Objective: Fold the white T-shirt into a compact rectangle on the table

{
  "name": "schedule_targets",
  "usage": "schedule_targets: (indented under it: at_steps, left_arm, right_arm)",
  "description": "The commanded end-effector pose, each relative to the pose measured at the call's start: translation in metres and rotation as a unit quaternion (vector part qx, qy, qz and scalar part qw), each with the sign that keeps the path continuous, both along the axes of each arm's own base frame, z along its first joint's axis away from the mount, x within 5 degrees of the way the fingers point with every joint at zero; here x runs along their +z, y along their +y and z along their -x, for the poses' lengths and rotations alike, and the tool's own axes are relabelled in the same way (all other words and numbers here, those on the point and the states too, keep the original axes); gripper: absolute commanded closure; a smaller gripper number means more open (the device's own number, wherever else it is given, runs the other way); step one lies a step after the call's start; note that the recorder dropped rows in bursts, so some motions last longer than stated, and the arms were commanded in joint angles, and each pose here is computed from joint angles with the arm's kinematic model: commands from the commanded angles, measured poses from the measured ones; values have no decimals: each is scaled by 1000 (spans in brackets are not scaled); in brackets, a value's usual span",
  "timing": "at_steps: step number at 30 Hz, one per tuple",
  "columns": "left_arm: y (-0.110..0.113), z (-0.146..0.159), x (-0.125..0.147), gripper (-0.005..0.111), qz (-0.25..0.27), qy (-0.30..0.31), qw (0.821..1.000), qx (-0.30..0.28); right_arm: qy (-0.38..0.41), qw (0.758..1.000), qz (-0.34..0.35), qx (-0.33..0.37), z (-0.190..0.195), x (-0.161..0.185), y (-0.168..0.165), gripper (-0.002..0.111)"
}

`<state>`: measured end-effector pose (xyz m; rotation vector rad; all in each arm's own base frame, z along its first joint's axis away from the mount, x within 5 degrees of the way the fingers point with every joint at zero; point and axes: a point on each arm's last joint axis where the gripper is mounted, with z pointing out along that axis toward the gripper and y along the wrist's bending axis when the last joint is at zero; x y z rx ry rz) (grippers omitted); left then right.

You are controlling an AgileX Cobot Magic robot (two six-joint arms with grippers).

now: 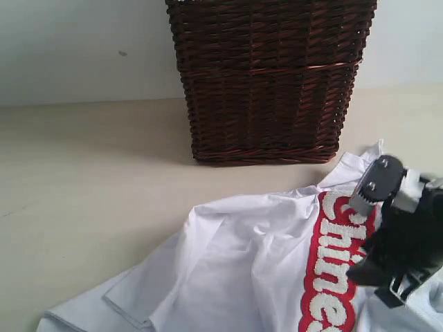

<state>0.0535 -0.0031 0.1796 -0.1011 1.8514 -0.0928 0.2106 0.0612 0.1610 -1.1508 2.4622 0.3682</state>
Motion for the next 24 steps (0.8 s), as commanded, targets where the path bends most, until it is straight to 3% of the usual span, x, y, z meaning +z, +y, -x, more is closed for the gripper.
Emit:
schedule_targets:
  at_steps: [1, 4, 7, 14, 24]
  left_arm:
    - [0, 0, 1, 107, 3, -6, 1000, -2]
    - [0, 0, 1, 107, 3, -6, 1000, -2]
    - [0, 0, 1, 107, 3, -6, 1000, -2]
    - [0, 0, 1, 107, 3, -6, 1000, -2]
    - [0, 0, 1, 107, 3, -6, 1000, -2]
  right_arm:
    - [-173, 982, 10, -77, -6, 47, -14, 54]
    - [-241, 948, 7, -208, -20, 59, -35, 56]
    - [-232, 920, 9, -315, -36, 47, -54, 59]
    - [-113, 952, 17, -284, -86, -9, -51, 66]
    - [-109, 941, 12, -319, -148, -35, -53, 93]
